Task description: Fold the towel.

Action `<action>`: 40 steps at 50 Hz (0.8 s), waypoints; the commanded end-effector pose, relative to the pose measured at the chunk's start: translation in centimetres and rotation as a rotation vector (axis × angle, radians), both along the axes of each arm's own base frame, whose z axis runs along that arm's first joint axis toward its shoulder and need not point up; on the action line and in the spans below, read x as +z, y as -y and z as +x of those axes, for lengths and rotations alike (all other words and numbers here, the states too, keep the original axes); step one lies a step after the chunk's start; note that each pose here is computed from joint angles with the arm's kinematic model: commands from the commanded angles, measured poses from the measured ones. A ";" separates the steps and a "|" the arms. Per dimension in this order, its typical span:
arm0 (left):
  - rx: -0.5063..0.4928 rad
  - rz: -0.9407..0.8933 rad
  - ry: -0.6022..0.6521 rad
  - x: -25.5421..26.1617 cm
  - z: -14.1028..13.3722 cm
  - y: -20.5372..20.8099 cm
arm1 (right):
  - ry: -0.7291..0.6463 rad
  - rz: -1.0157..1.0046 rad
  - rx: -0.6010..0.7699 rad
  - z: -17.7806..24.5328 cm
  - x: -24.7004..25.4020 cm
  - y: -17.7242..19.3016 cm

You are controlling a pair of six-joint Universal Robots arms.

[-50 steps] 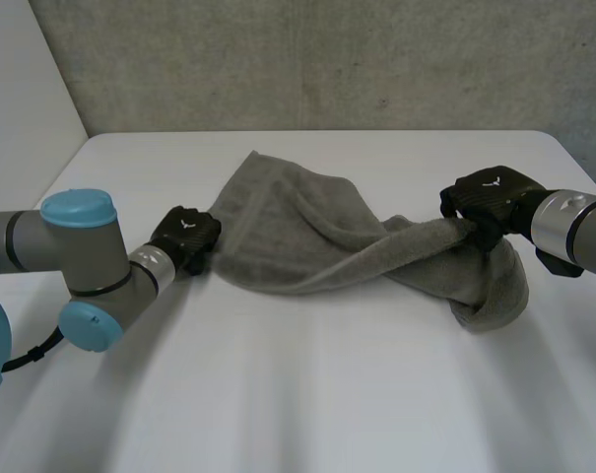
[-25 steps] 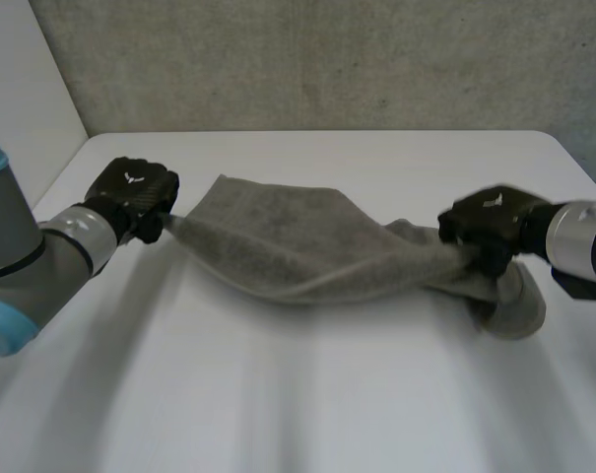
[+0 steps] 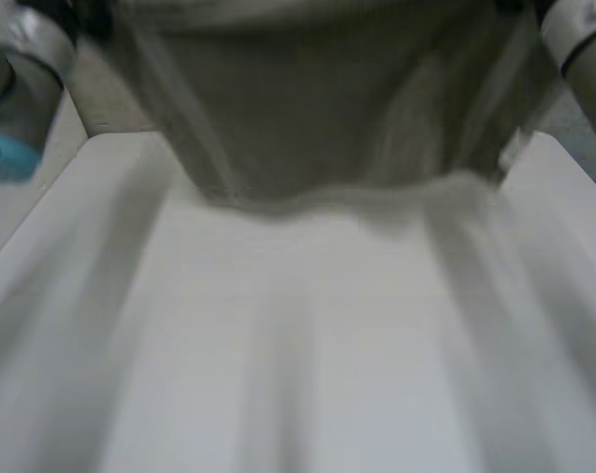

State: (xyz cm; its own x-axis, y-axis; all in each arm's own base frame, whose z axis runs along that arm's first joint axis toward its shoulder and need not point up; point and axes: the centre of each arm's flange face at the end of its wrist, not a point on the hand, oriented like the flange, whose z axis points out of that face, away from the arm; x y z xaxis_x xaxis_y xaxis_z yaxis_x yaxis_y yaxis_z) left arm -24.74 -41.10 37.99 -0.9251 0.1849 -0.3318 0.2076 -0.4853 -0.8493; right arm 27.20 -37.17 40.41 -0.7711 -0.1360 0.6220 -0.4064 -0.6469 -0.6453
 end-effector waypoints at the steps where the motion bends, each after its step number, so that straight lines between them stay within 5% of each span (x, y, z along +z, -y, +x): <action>1: -0.025 -0.182 -0.209 5.3 0.8 -0.5 | 0.031 0.099 0.013 1.0 -1.3 -1.0; 11: -0.113 0.285 -0.040 -9.1 1.1 -1.5 | -0.471 0.592 0.042 0.1 -14.1 -4.7; 21: -0.109 0.590 0.150 -19.5 2.9 -6.8 | -0.521 0.775 0.052 -1.7 -19.6 -6.8; 25: -0.083 0.598 0.229 -19.8 3.9 -8.8 | -0.528 0.785 0.052 -2.0 -20.0 -7.9; 40: -0.069 0.457 0.203 -14.2 4.3 -10.7 | -0.435 0.705 0.041 -2.6 -15.5 -9.9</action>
